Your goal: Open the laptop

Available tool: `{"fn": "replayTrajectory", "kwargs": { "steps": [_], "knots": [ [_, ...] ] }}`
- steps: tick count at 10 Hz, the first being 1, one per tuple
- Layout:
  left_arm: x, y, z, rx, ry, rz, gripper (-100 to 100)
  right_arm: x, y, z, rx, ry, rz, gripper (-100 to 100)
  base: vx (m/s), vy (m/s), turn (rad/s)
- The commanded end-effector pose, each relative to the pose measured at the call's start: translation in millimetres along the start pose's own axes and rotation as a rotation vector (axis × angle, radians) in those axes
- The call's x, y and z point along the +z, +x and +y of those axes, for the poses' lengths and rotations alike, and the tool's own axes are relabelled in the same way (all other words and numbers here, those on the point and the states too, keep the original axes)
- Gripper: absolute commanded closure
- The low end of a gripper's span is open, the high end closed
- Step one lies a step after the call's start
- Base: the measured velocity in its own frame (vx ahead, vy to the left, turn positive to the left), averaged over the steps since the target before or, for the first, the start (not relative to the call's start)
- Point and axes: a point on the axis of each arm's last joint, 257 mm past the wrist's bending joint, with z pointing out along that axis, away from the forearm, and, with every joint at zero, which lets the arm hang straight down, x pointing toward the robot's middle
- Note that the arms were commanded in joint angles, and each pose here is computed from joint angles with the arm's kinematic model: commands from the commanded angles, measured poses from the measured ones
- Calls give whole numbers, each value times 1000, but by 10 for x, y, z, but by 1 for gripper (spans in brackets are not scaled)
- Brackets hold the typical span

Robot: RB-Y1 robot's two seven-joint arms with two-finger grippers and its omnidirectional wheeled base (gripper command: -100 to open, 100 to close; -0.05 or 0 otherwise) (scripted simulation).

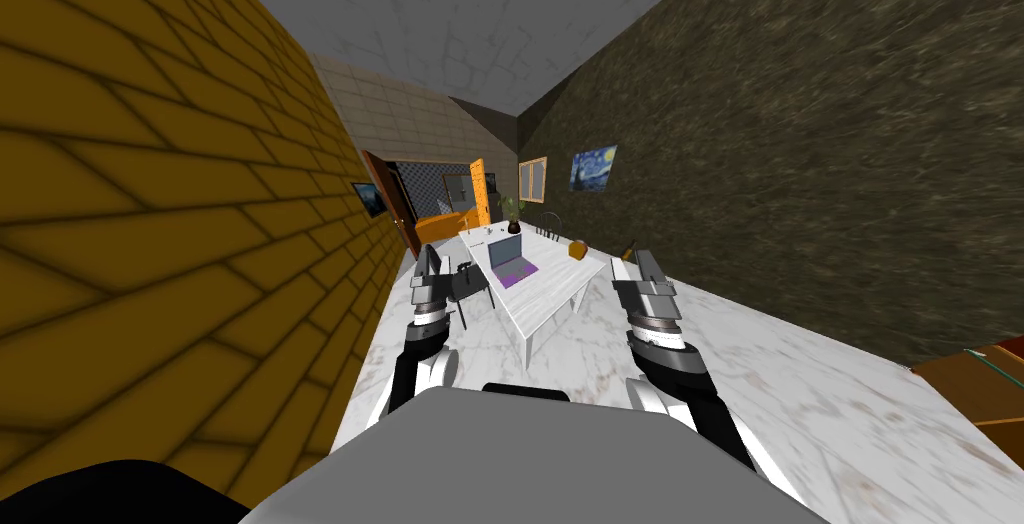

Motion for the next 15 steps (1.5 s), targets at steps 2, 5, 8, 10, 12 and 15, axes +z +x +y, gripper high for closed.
{"fn": "replayTrajectory", "kwargs": {
  "steps": [2,5,8,10,12,15],
  "knots": [
    [0,0,0,0,0,0,0,0,0,0,0,0,0,0,0,0,0],
    [-8,-5,61,15,-14,29,-100,0,0,1,0,0,0,0,4,-10,-20],
    [-25,-112,282,57,-64,78,-100,-1,1,-2,0,1,0,0,-6,-101,-76],
    [-25,-277,479,92,-109,92,-100,0,1,-2,0,0,0,0,-3,-185,-149],
    [-21,-390,582,110,-132,92,-100,0,1,-2,0,0,0,0,-6,-178,-93],
    [11,-844,882,168,-206,65,-100,-1,1,-2,0,1,0,0,17,-186,-161]
  ]
}}
